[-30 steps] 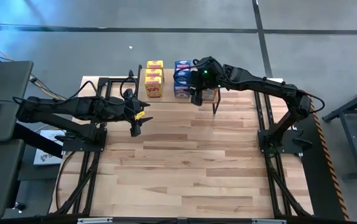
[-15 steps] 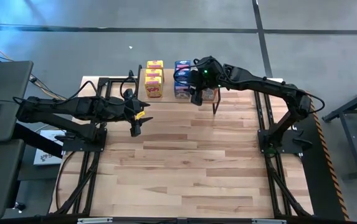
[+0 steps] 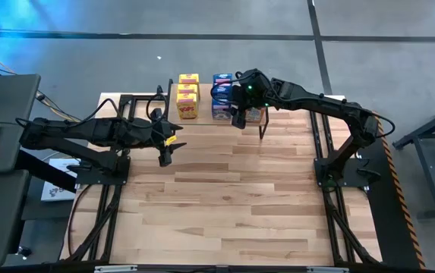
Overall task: Stack cereal on shelf
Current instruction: Put the blue cereal box on the shelf aligned with the other blue cereal boxes
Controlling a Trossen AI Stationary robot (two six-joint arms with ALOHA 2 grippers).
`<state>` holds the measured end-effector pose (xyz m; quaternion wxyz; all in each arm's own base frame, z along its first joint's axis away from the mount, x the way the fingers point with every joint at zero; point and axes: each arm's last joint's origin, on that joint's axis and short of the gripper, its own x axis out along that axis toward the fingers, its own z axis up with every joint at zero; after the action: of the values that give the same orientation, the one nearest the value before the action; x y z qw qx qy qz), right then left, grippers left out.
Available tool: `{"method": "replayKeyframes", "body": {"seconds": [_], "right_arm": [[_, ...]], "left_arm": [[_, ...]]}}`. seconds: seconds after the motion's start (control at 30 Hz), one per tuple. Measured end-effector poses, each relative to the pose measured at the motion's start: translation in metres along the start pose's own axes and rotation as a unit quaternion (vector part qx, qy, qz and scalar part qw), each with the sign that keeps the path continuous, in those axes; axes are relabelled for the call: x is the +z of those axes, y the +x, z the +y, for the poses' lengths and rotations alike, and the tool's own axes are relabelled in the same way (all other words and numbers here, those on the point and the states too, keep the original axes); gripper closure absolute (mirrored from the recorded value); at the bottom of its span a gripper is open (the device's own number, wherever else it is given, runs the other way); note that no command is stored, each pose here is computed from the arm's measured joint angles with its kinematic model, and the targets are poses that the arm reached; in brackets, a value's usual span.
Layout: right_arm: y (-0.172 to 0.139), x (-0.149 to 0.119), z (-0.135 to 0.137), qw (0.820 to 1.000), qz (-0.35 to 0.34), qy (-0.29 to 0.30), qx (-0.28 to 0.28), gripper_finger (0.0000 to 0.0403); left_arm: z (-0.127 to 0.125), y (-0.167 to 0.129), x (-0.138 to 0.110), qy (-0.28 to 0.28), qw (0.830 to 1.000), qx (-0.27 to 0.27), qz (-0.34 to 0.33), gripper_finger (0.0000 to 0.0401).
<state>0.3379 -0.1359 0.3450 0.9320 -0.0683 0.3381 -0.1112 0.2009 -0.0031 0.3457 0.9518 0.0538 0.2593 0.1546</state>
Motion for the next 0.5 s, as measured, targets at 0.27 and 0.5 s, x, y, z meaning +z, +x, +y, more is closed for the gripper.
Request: {"method": "replayKeyframes", "body": {"seconds": [0.27,0.5], "right_arm": [[0.0,0.0001,-0.0002,1.0,0.001,0.0,-0.007,0.0207],[0.0,0.0029,-0.001,1.0,-0.013,-0.009,-0.011,0.0204]], "left_arm": [[0.0,0.0,0.0,0.0,1.0,0.0,0.0,0.0151],[0.0,0.0,0.0,0.0,1.0,0.0,0.0,0.0151]]}}
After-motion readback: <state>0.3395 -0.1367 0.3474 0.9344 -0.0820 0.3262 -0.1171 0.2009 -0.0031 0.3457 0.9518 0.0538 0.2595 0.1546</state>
